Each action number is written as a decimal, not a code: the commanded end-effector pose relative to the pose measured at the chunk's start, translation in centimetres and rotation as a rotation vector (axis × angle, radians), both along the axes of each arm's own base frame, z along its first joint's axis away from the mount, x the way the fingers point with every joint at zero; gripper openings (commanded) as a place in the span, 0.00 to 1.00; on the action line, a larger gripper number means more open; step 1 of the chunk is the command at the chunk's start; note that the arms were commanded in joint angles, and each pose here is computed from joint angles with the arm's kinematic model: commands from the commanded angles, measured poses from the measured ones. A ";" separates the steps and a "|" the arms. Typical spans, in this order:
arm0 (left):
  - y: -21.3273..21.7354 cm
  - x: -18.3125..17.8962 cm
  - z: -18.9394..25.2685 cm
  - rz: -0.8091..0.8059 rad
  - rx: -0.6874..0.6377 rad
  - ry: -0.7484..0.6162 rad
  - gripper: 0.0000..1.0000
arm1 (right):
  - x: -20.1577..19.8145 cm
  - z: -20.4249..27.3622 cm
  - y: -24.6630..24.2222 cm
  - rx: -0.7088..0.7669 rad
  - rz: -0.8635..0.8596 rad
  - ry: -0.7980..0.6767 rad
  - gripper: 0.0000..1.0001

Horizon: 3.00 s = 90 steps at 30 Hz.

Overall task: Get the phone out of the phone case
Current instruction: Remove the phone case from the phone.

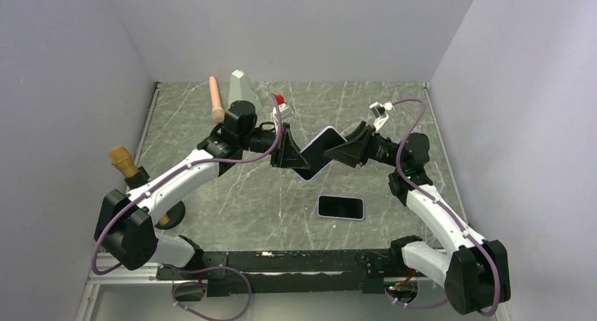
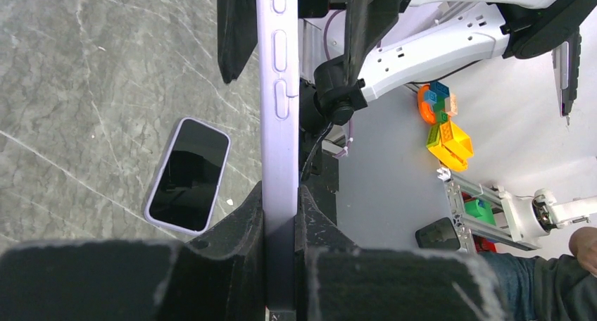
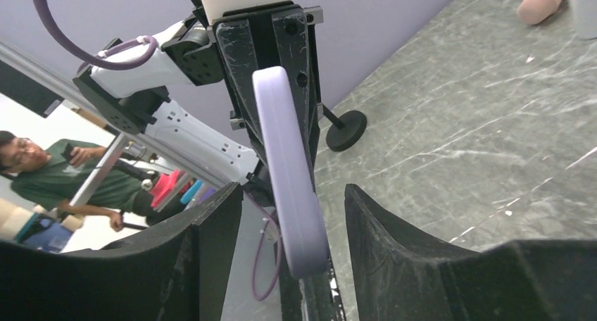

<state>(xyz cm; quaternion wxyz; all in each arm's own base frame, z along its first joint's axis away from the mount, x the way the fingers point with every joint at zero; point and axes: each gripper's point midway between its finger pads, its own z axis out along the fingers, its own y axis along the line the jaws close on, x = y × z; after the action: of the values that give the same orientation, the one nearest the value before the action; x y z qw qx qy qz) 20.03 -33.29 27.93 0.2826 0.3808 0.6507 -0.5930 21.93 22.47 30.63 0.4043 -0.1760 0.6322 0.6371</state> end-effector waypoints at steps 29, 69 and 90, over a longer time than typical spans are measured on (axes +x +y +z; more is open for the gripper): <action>-0.1 1.6 1.6 0.097 -0.006 -0.062 0.58 | 1.4 0.2 2.5 0.088 -0.007 0.065 0.00; 4.9 -0.2 2.7 0.410 -0.156 0.193 0.37 | 0.6 2.6 1.8 0.187 0.099 0.156 0.00; 3.9 -2.3 3.4 0.209 -0.201 0.080 0.00 | -0.4 4.5 2.6 0.203 0.176 0.144 0.00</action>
<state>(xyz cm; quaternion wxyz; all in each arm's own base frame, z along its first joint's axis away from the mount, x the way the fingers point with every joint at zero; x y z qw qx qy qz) 19.26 -28.97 29.49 0.3270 0.1806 0.6887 -0.6214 22.54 24.47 30.97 0.2951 -0.1088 0.6213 0.7177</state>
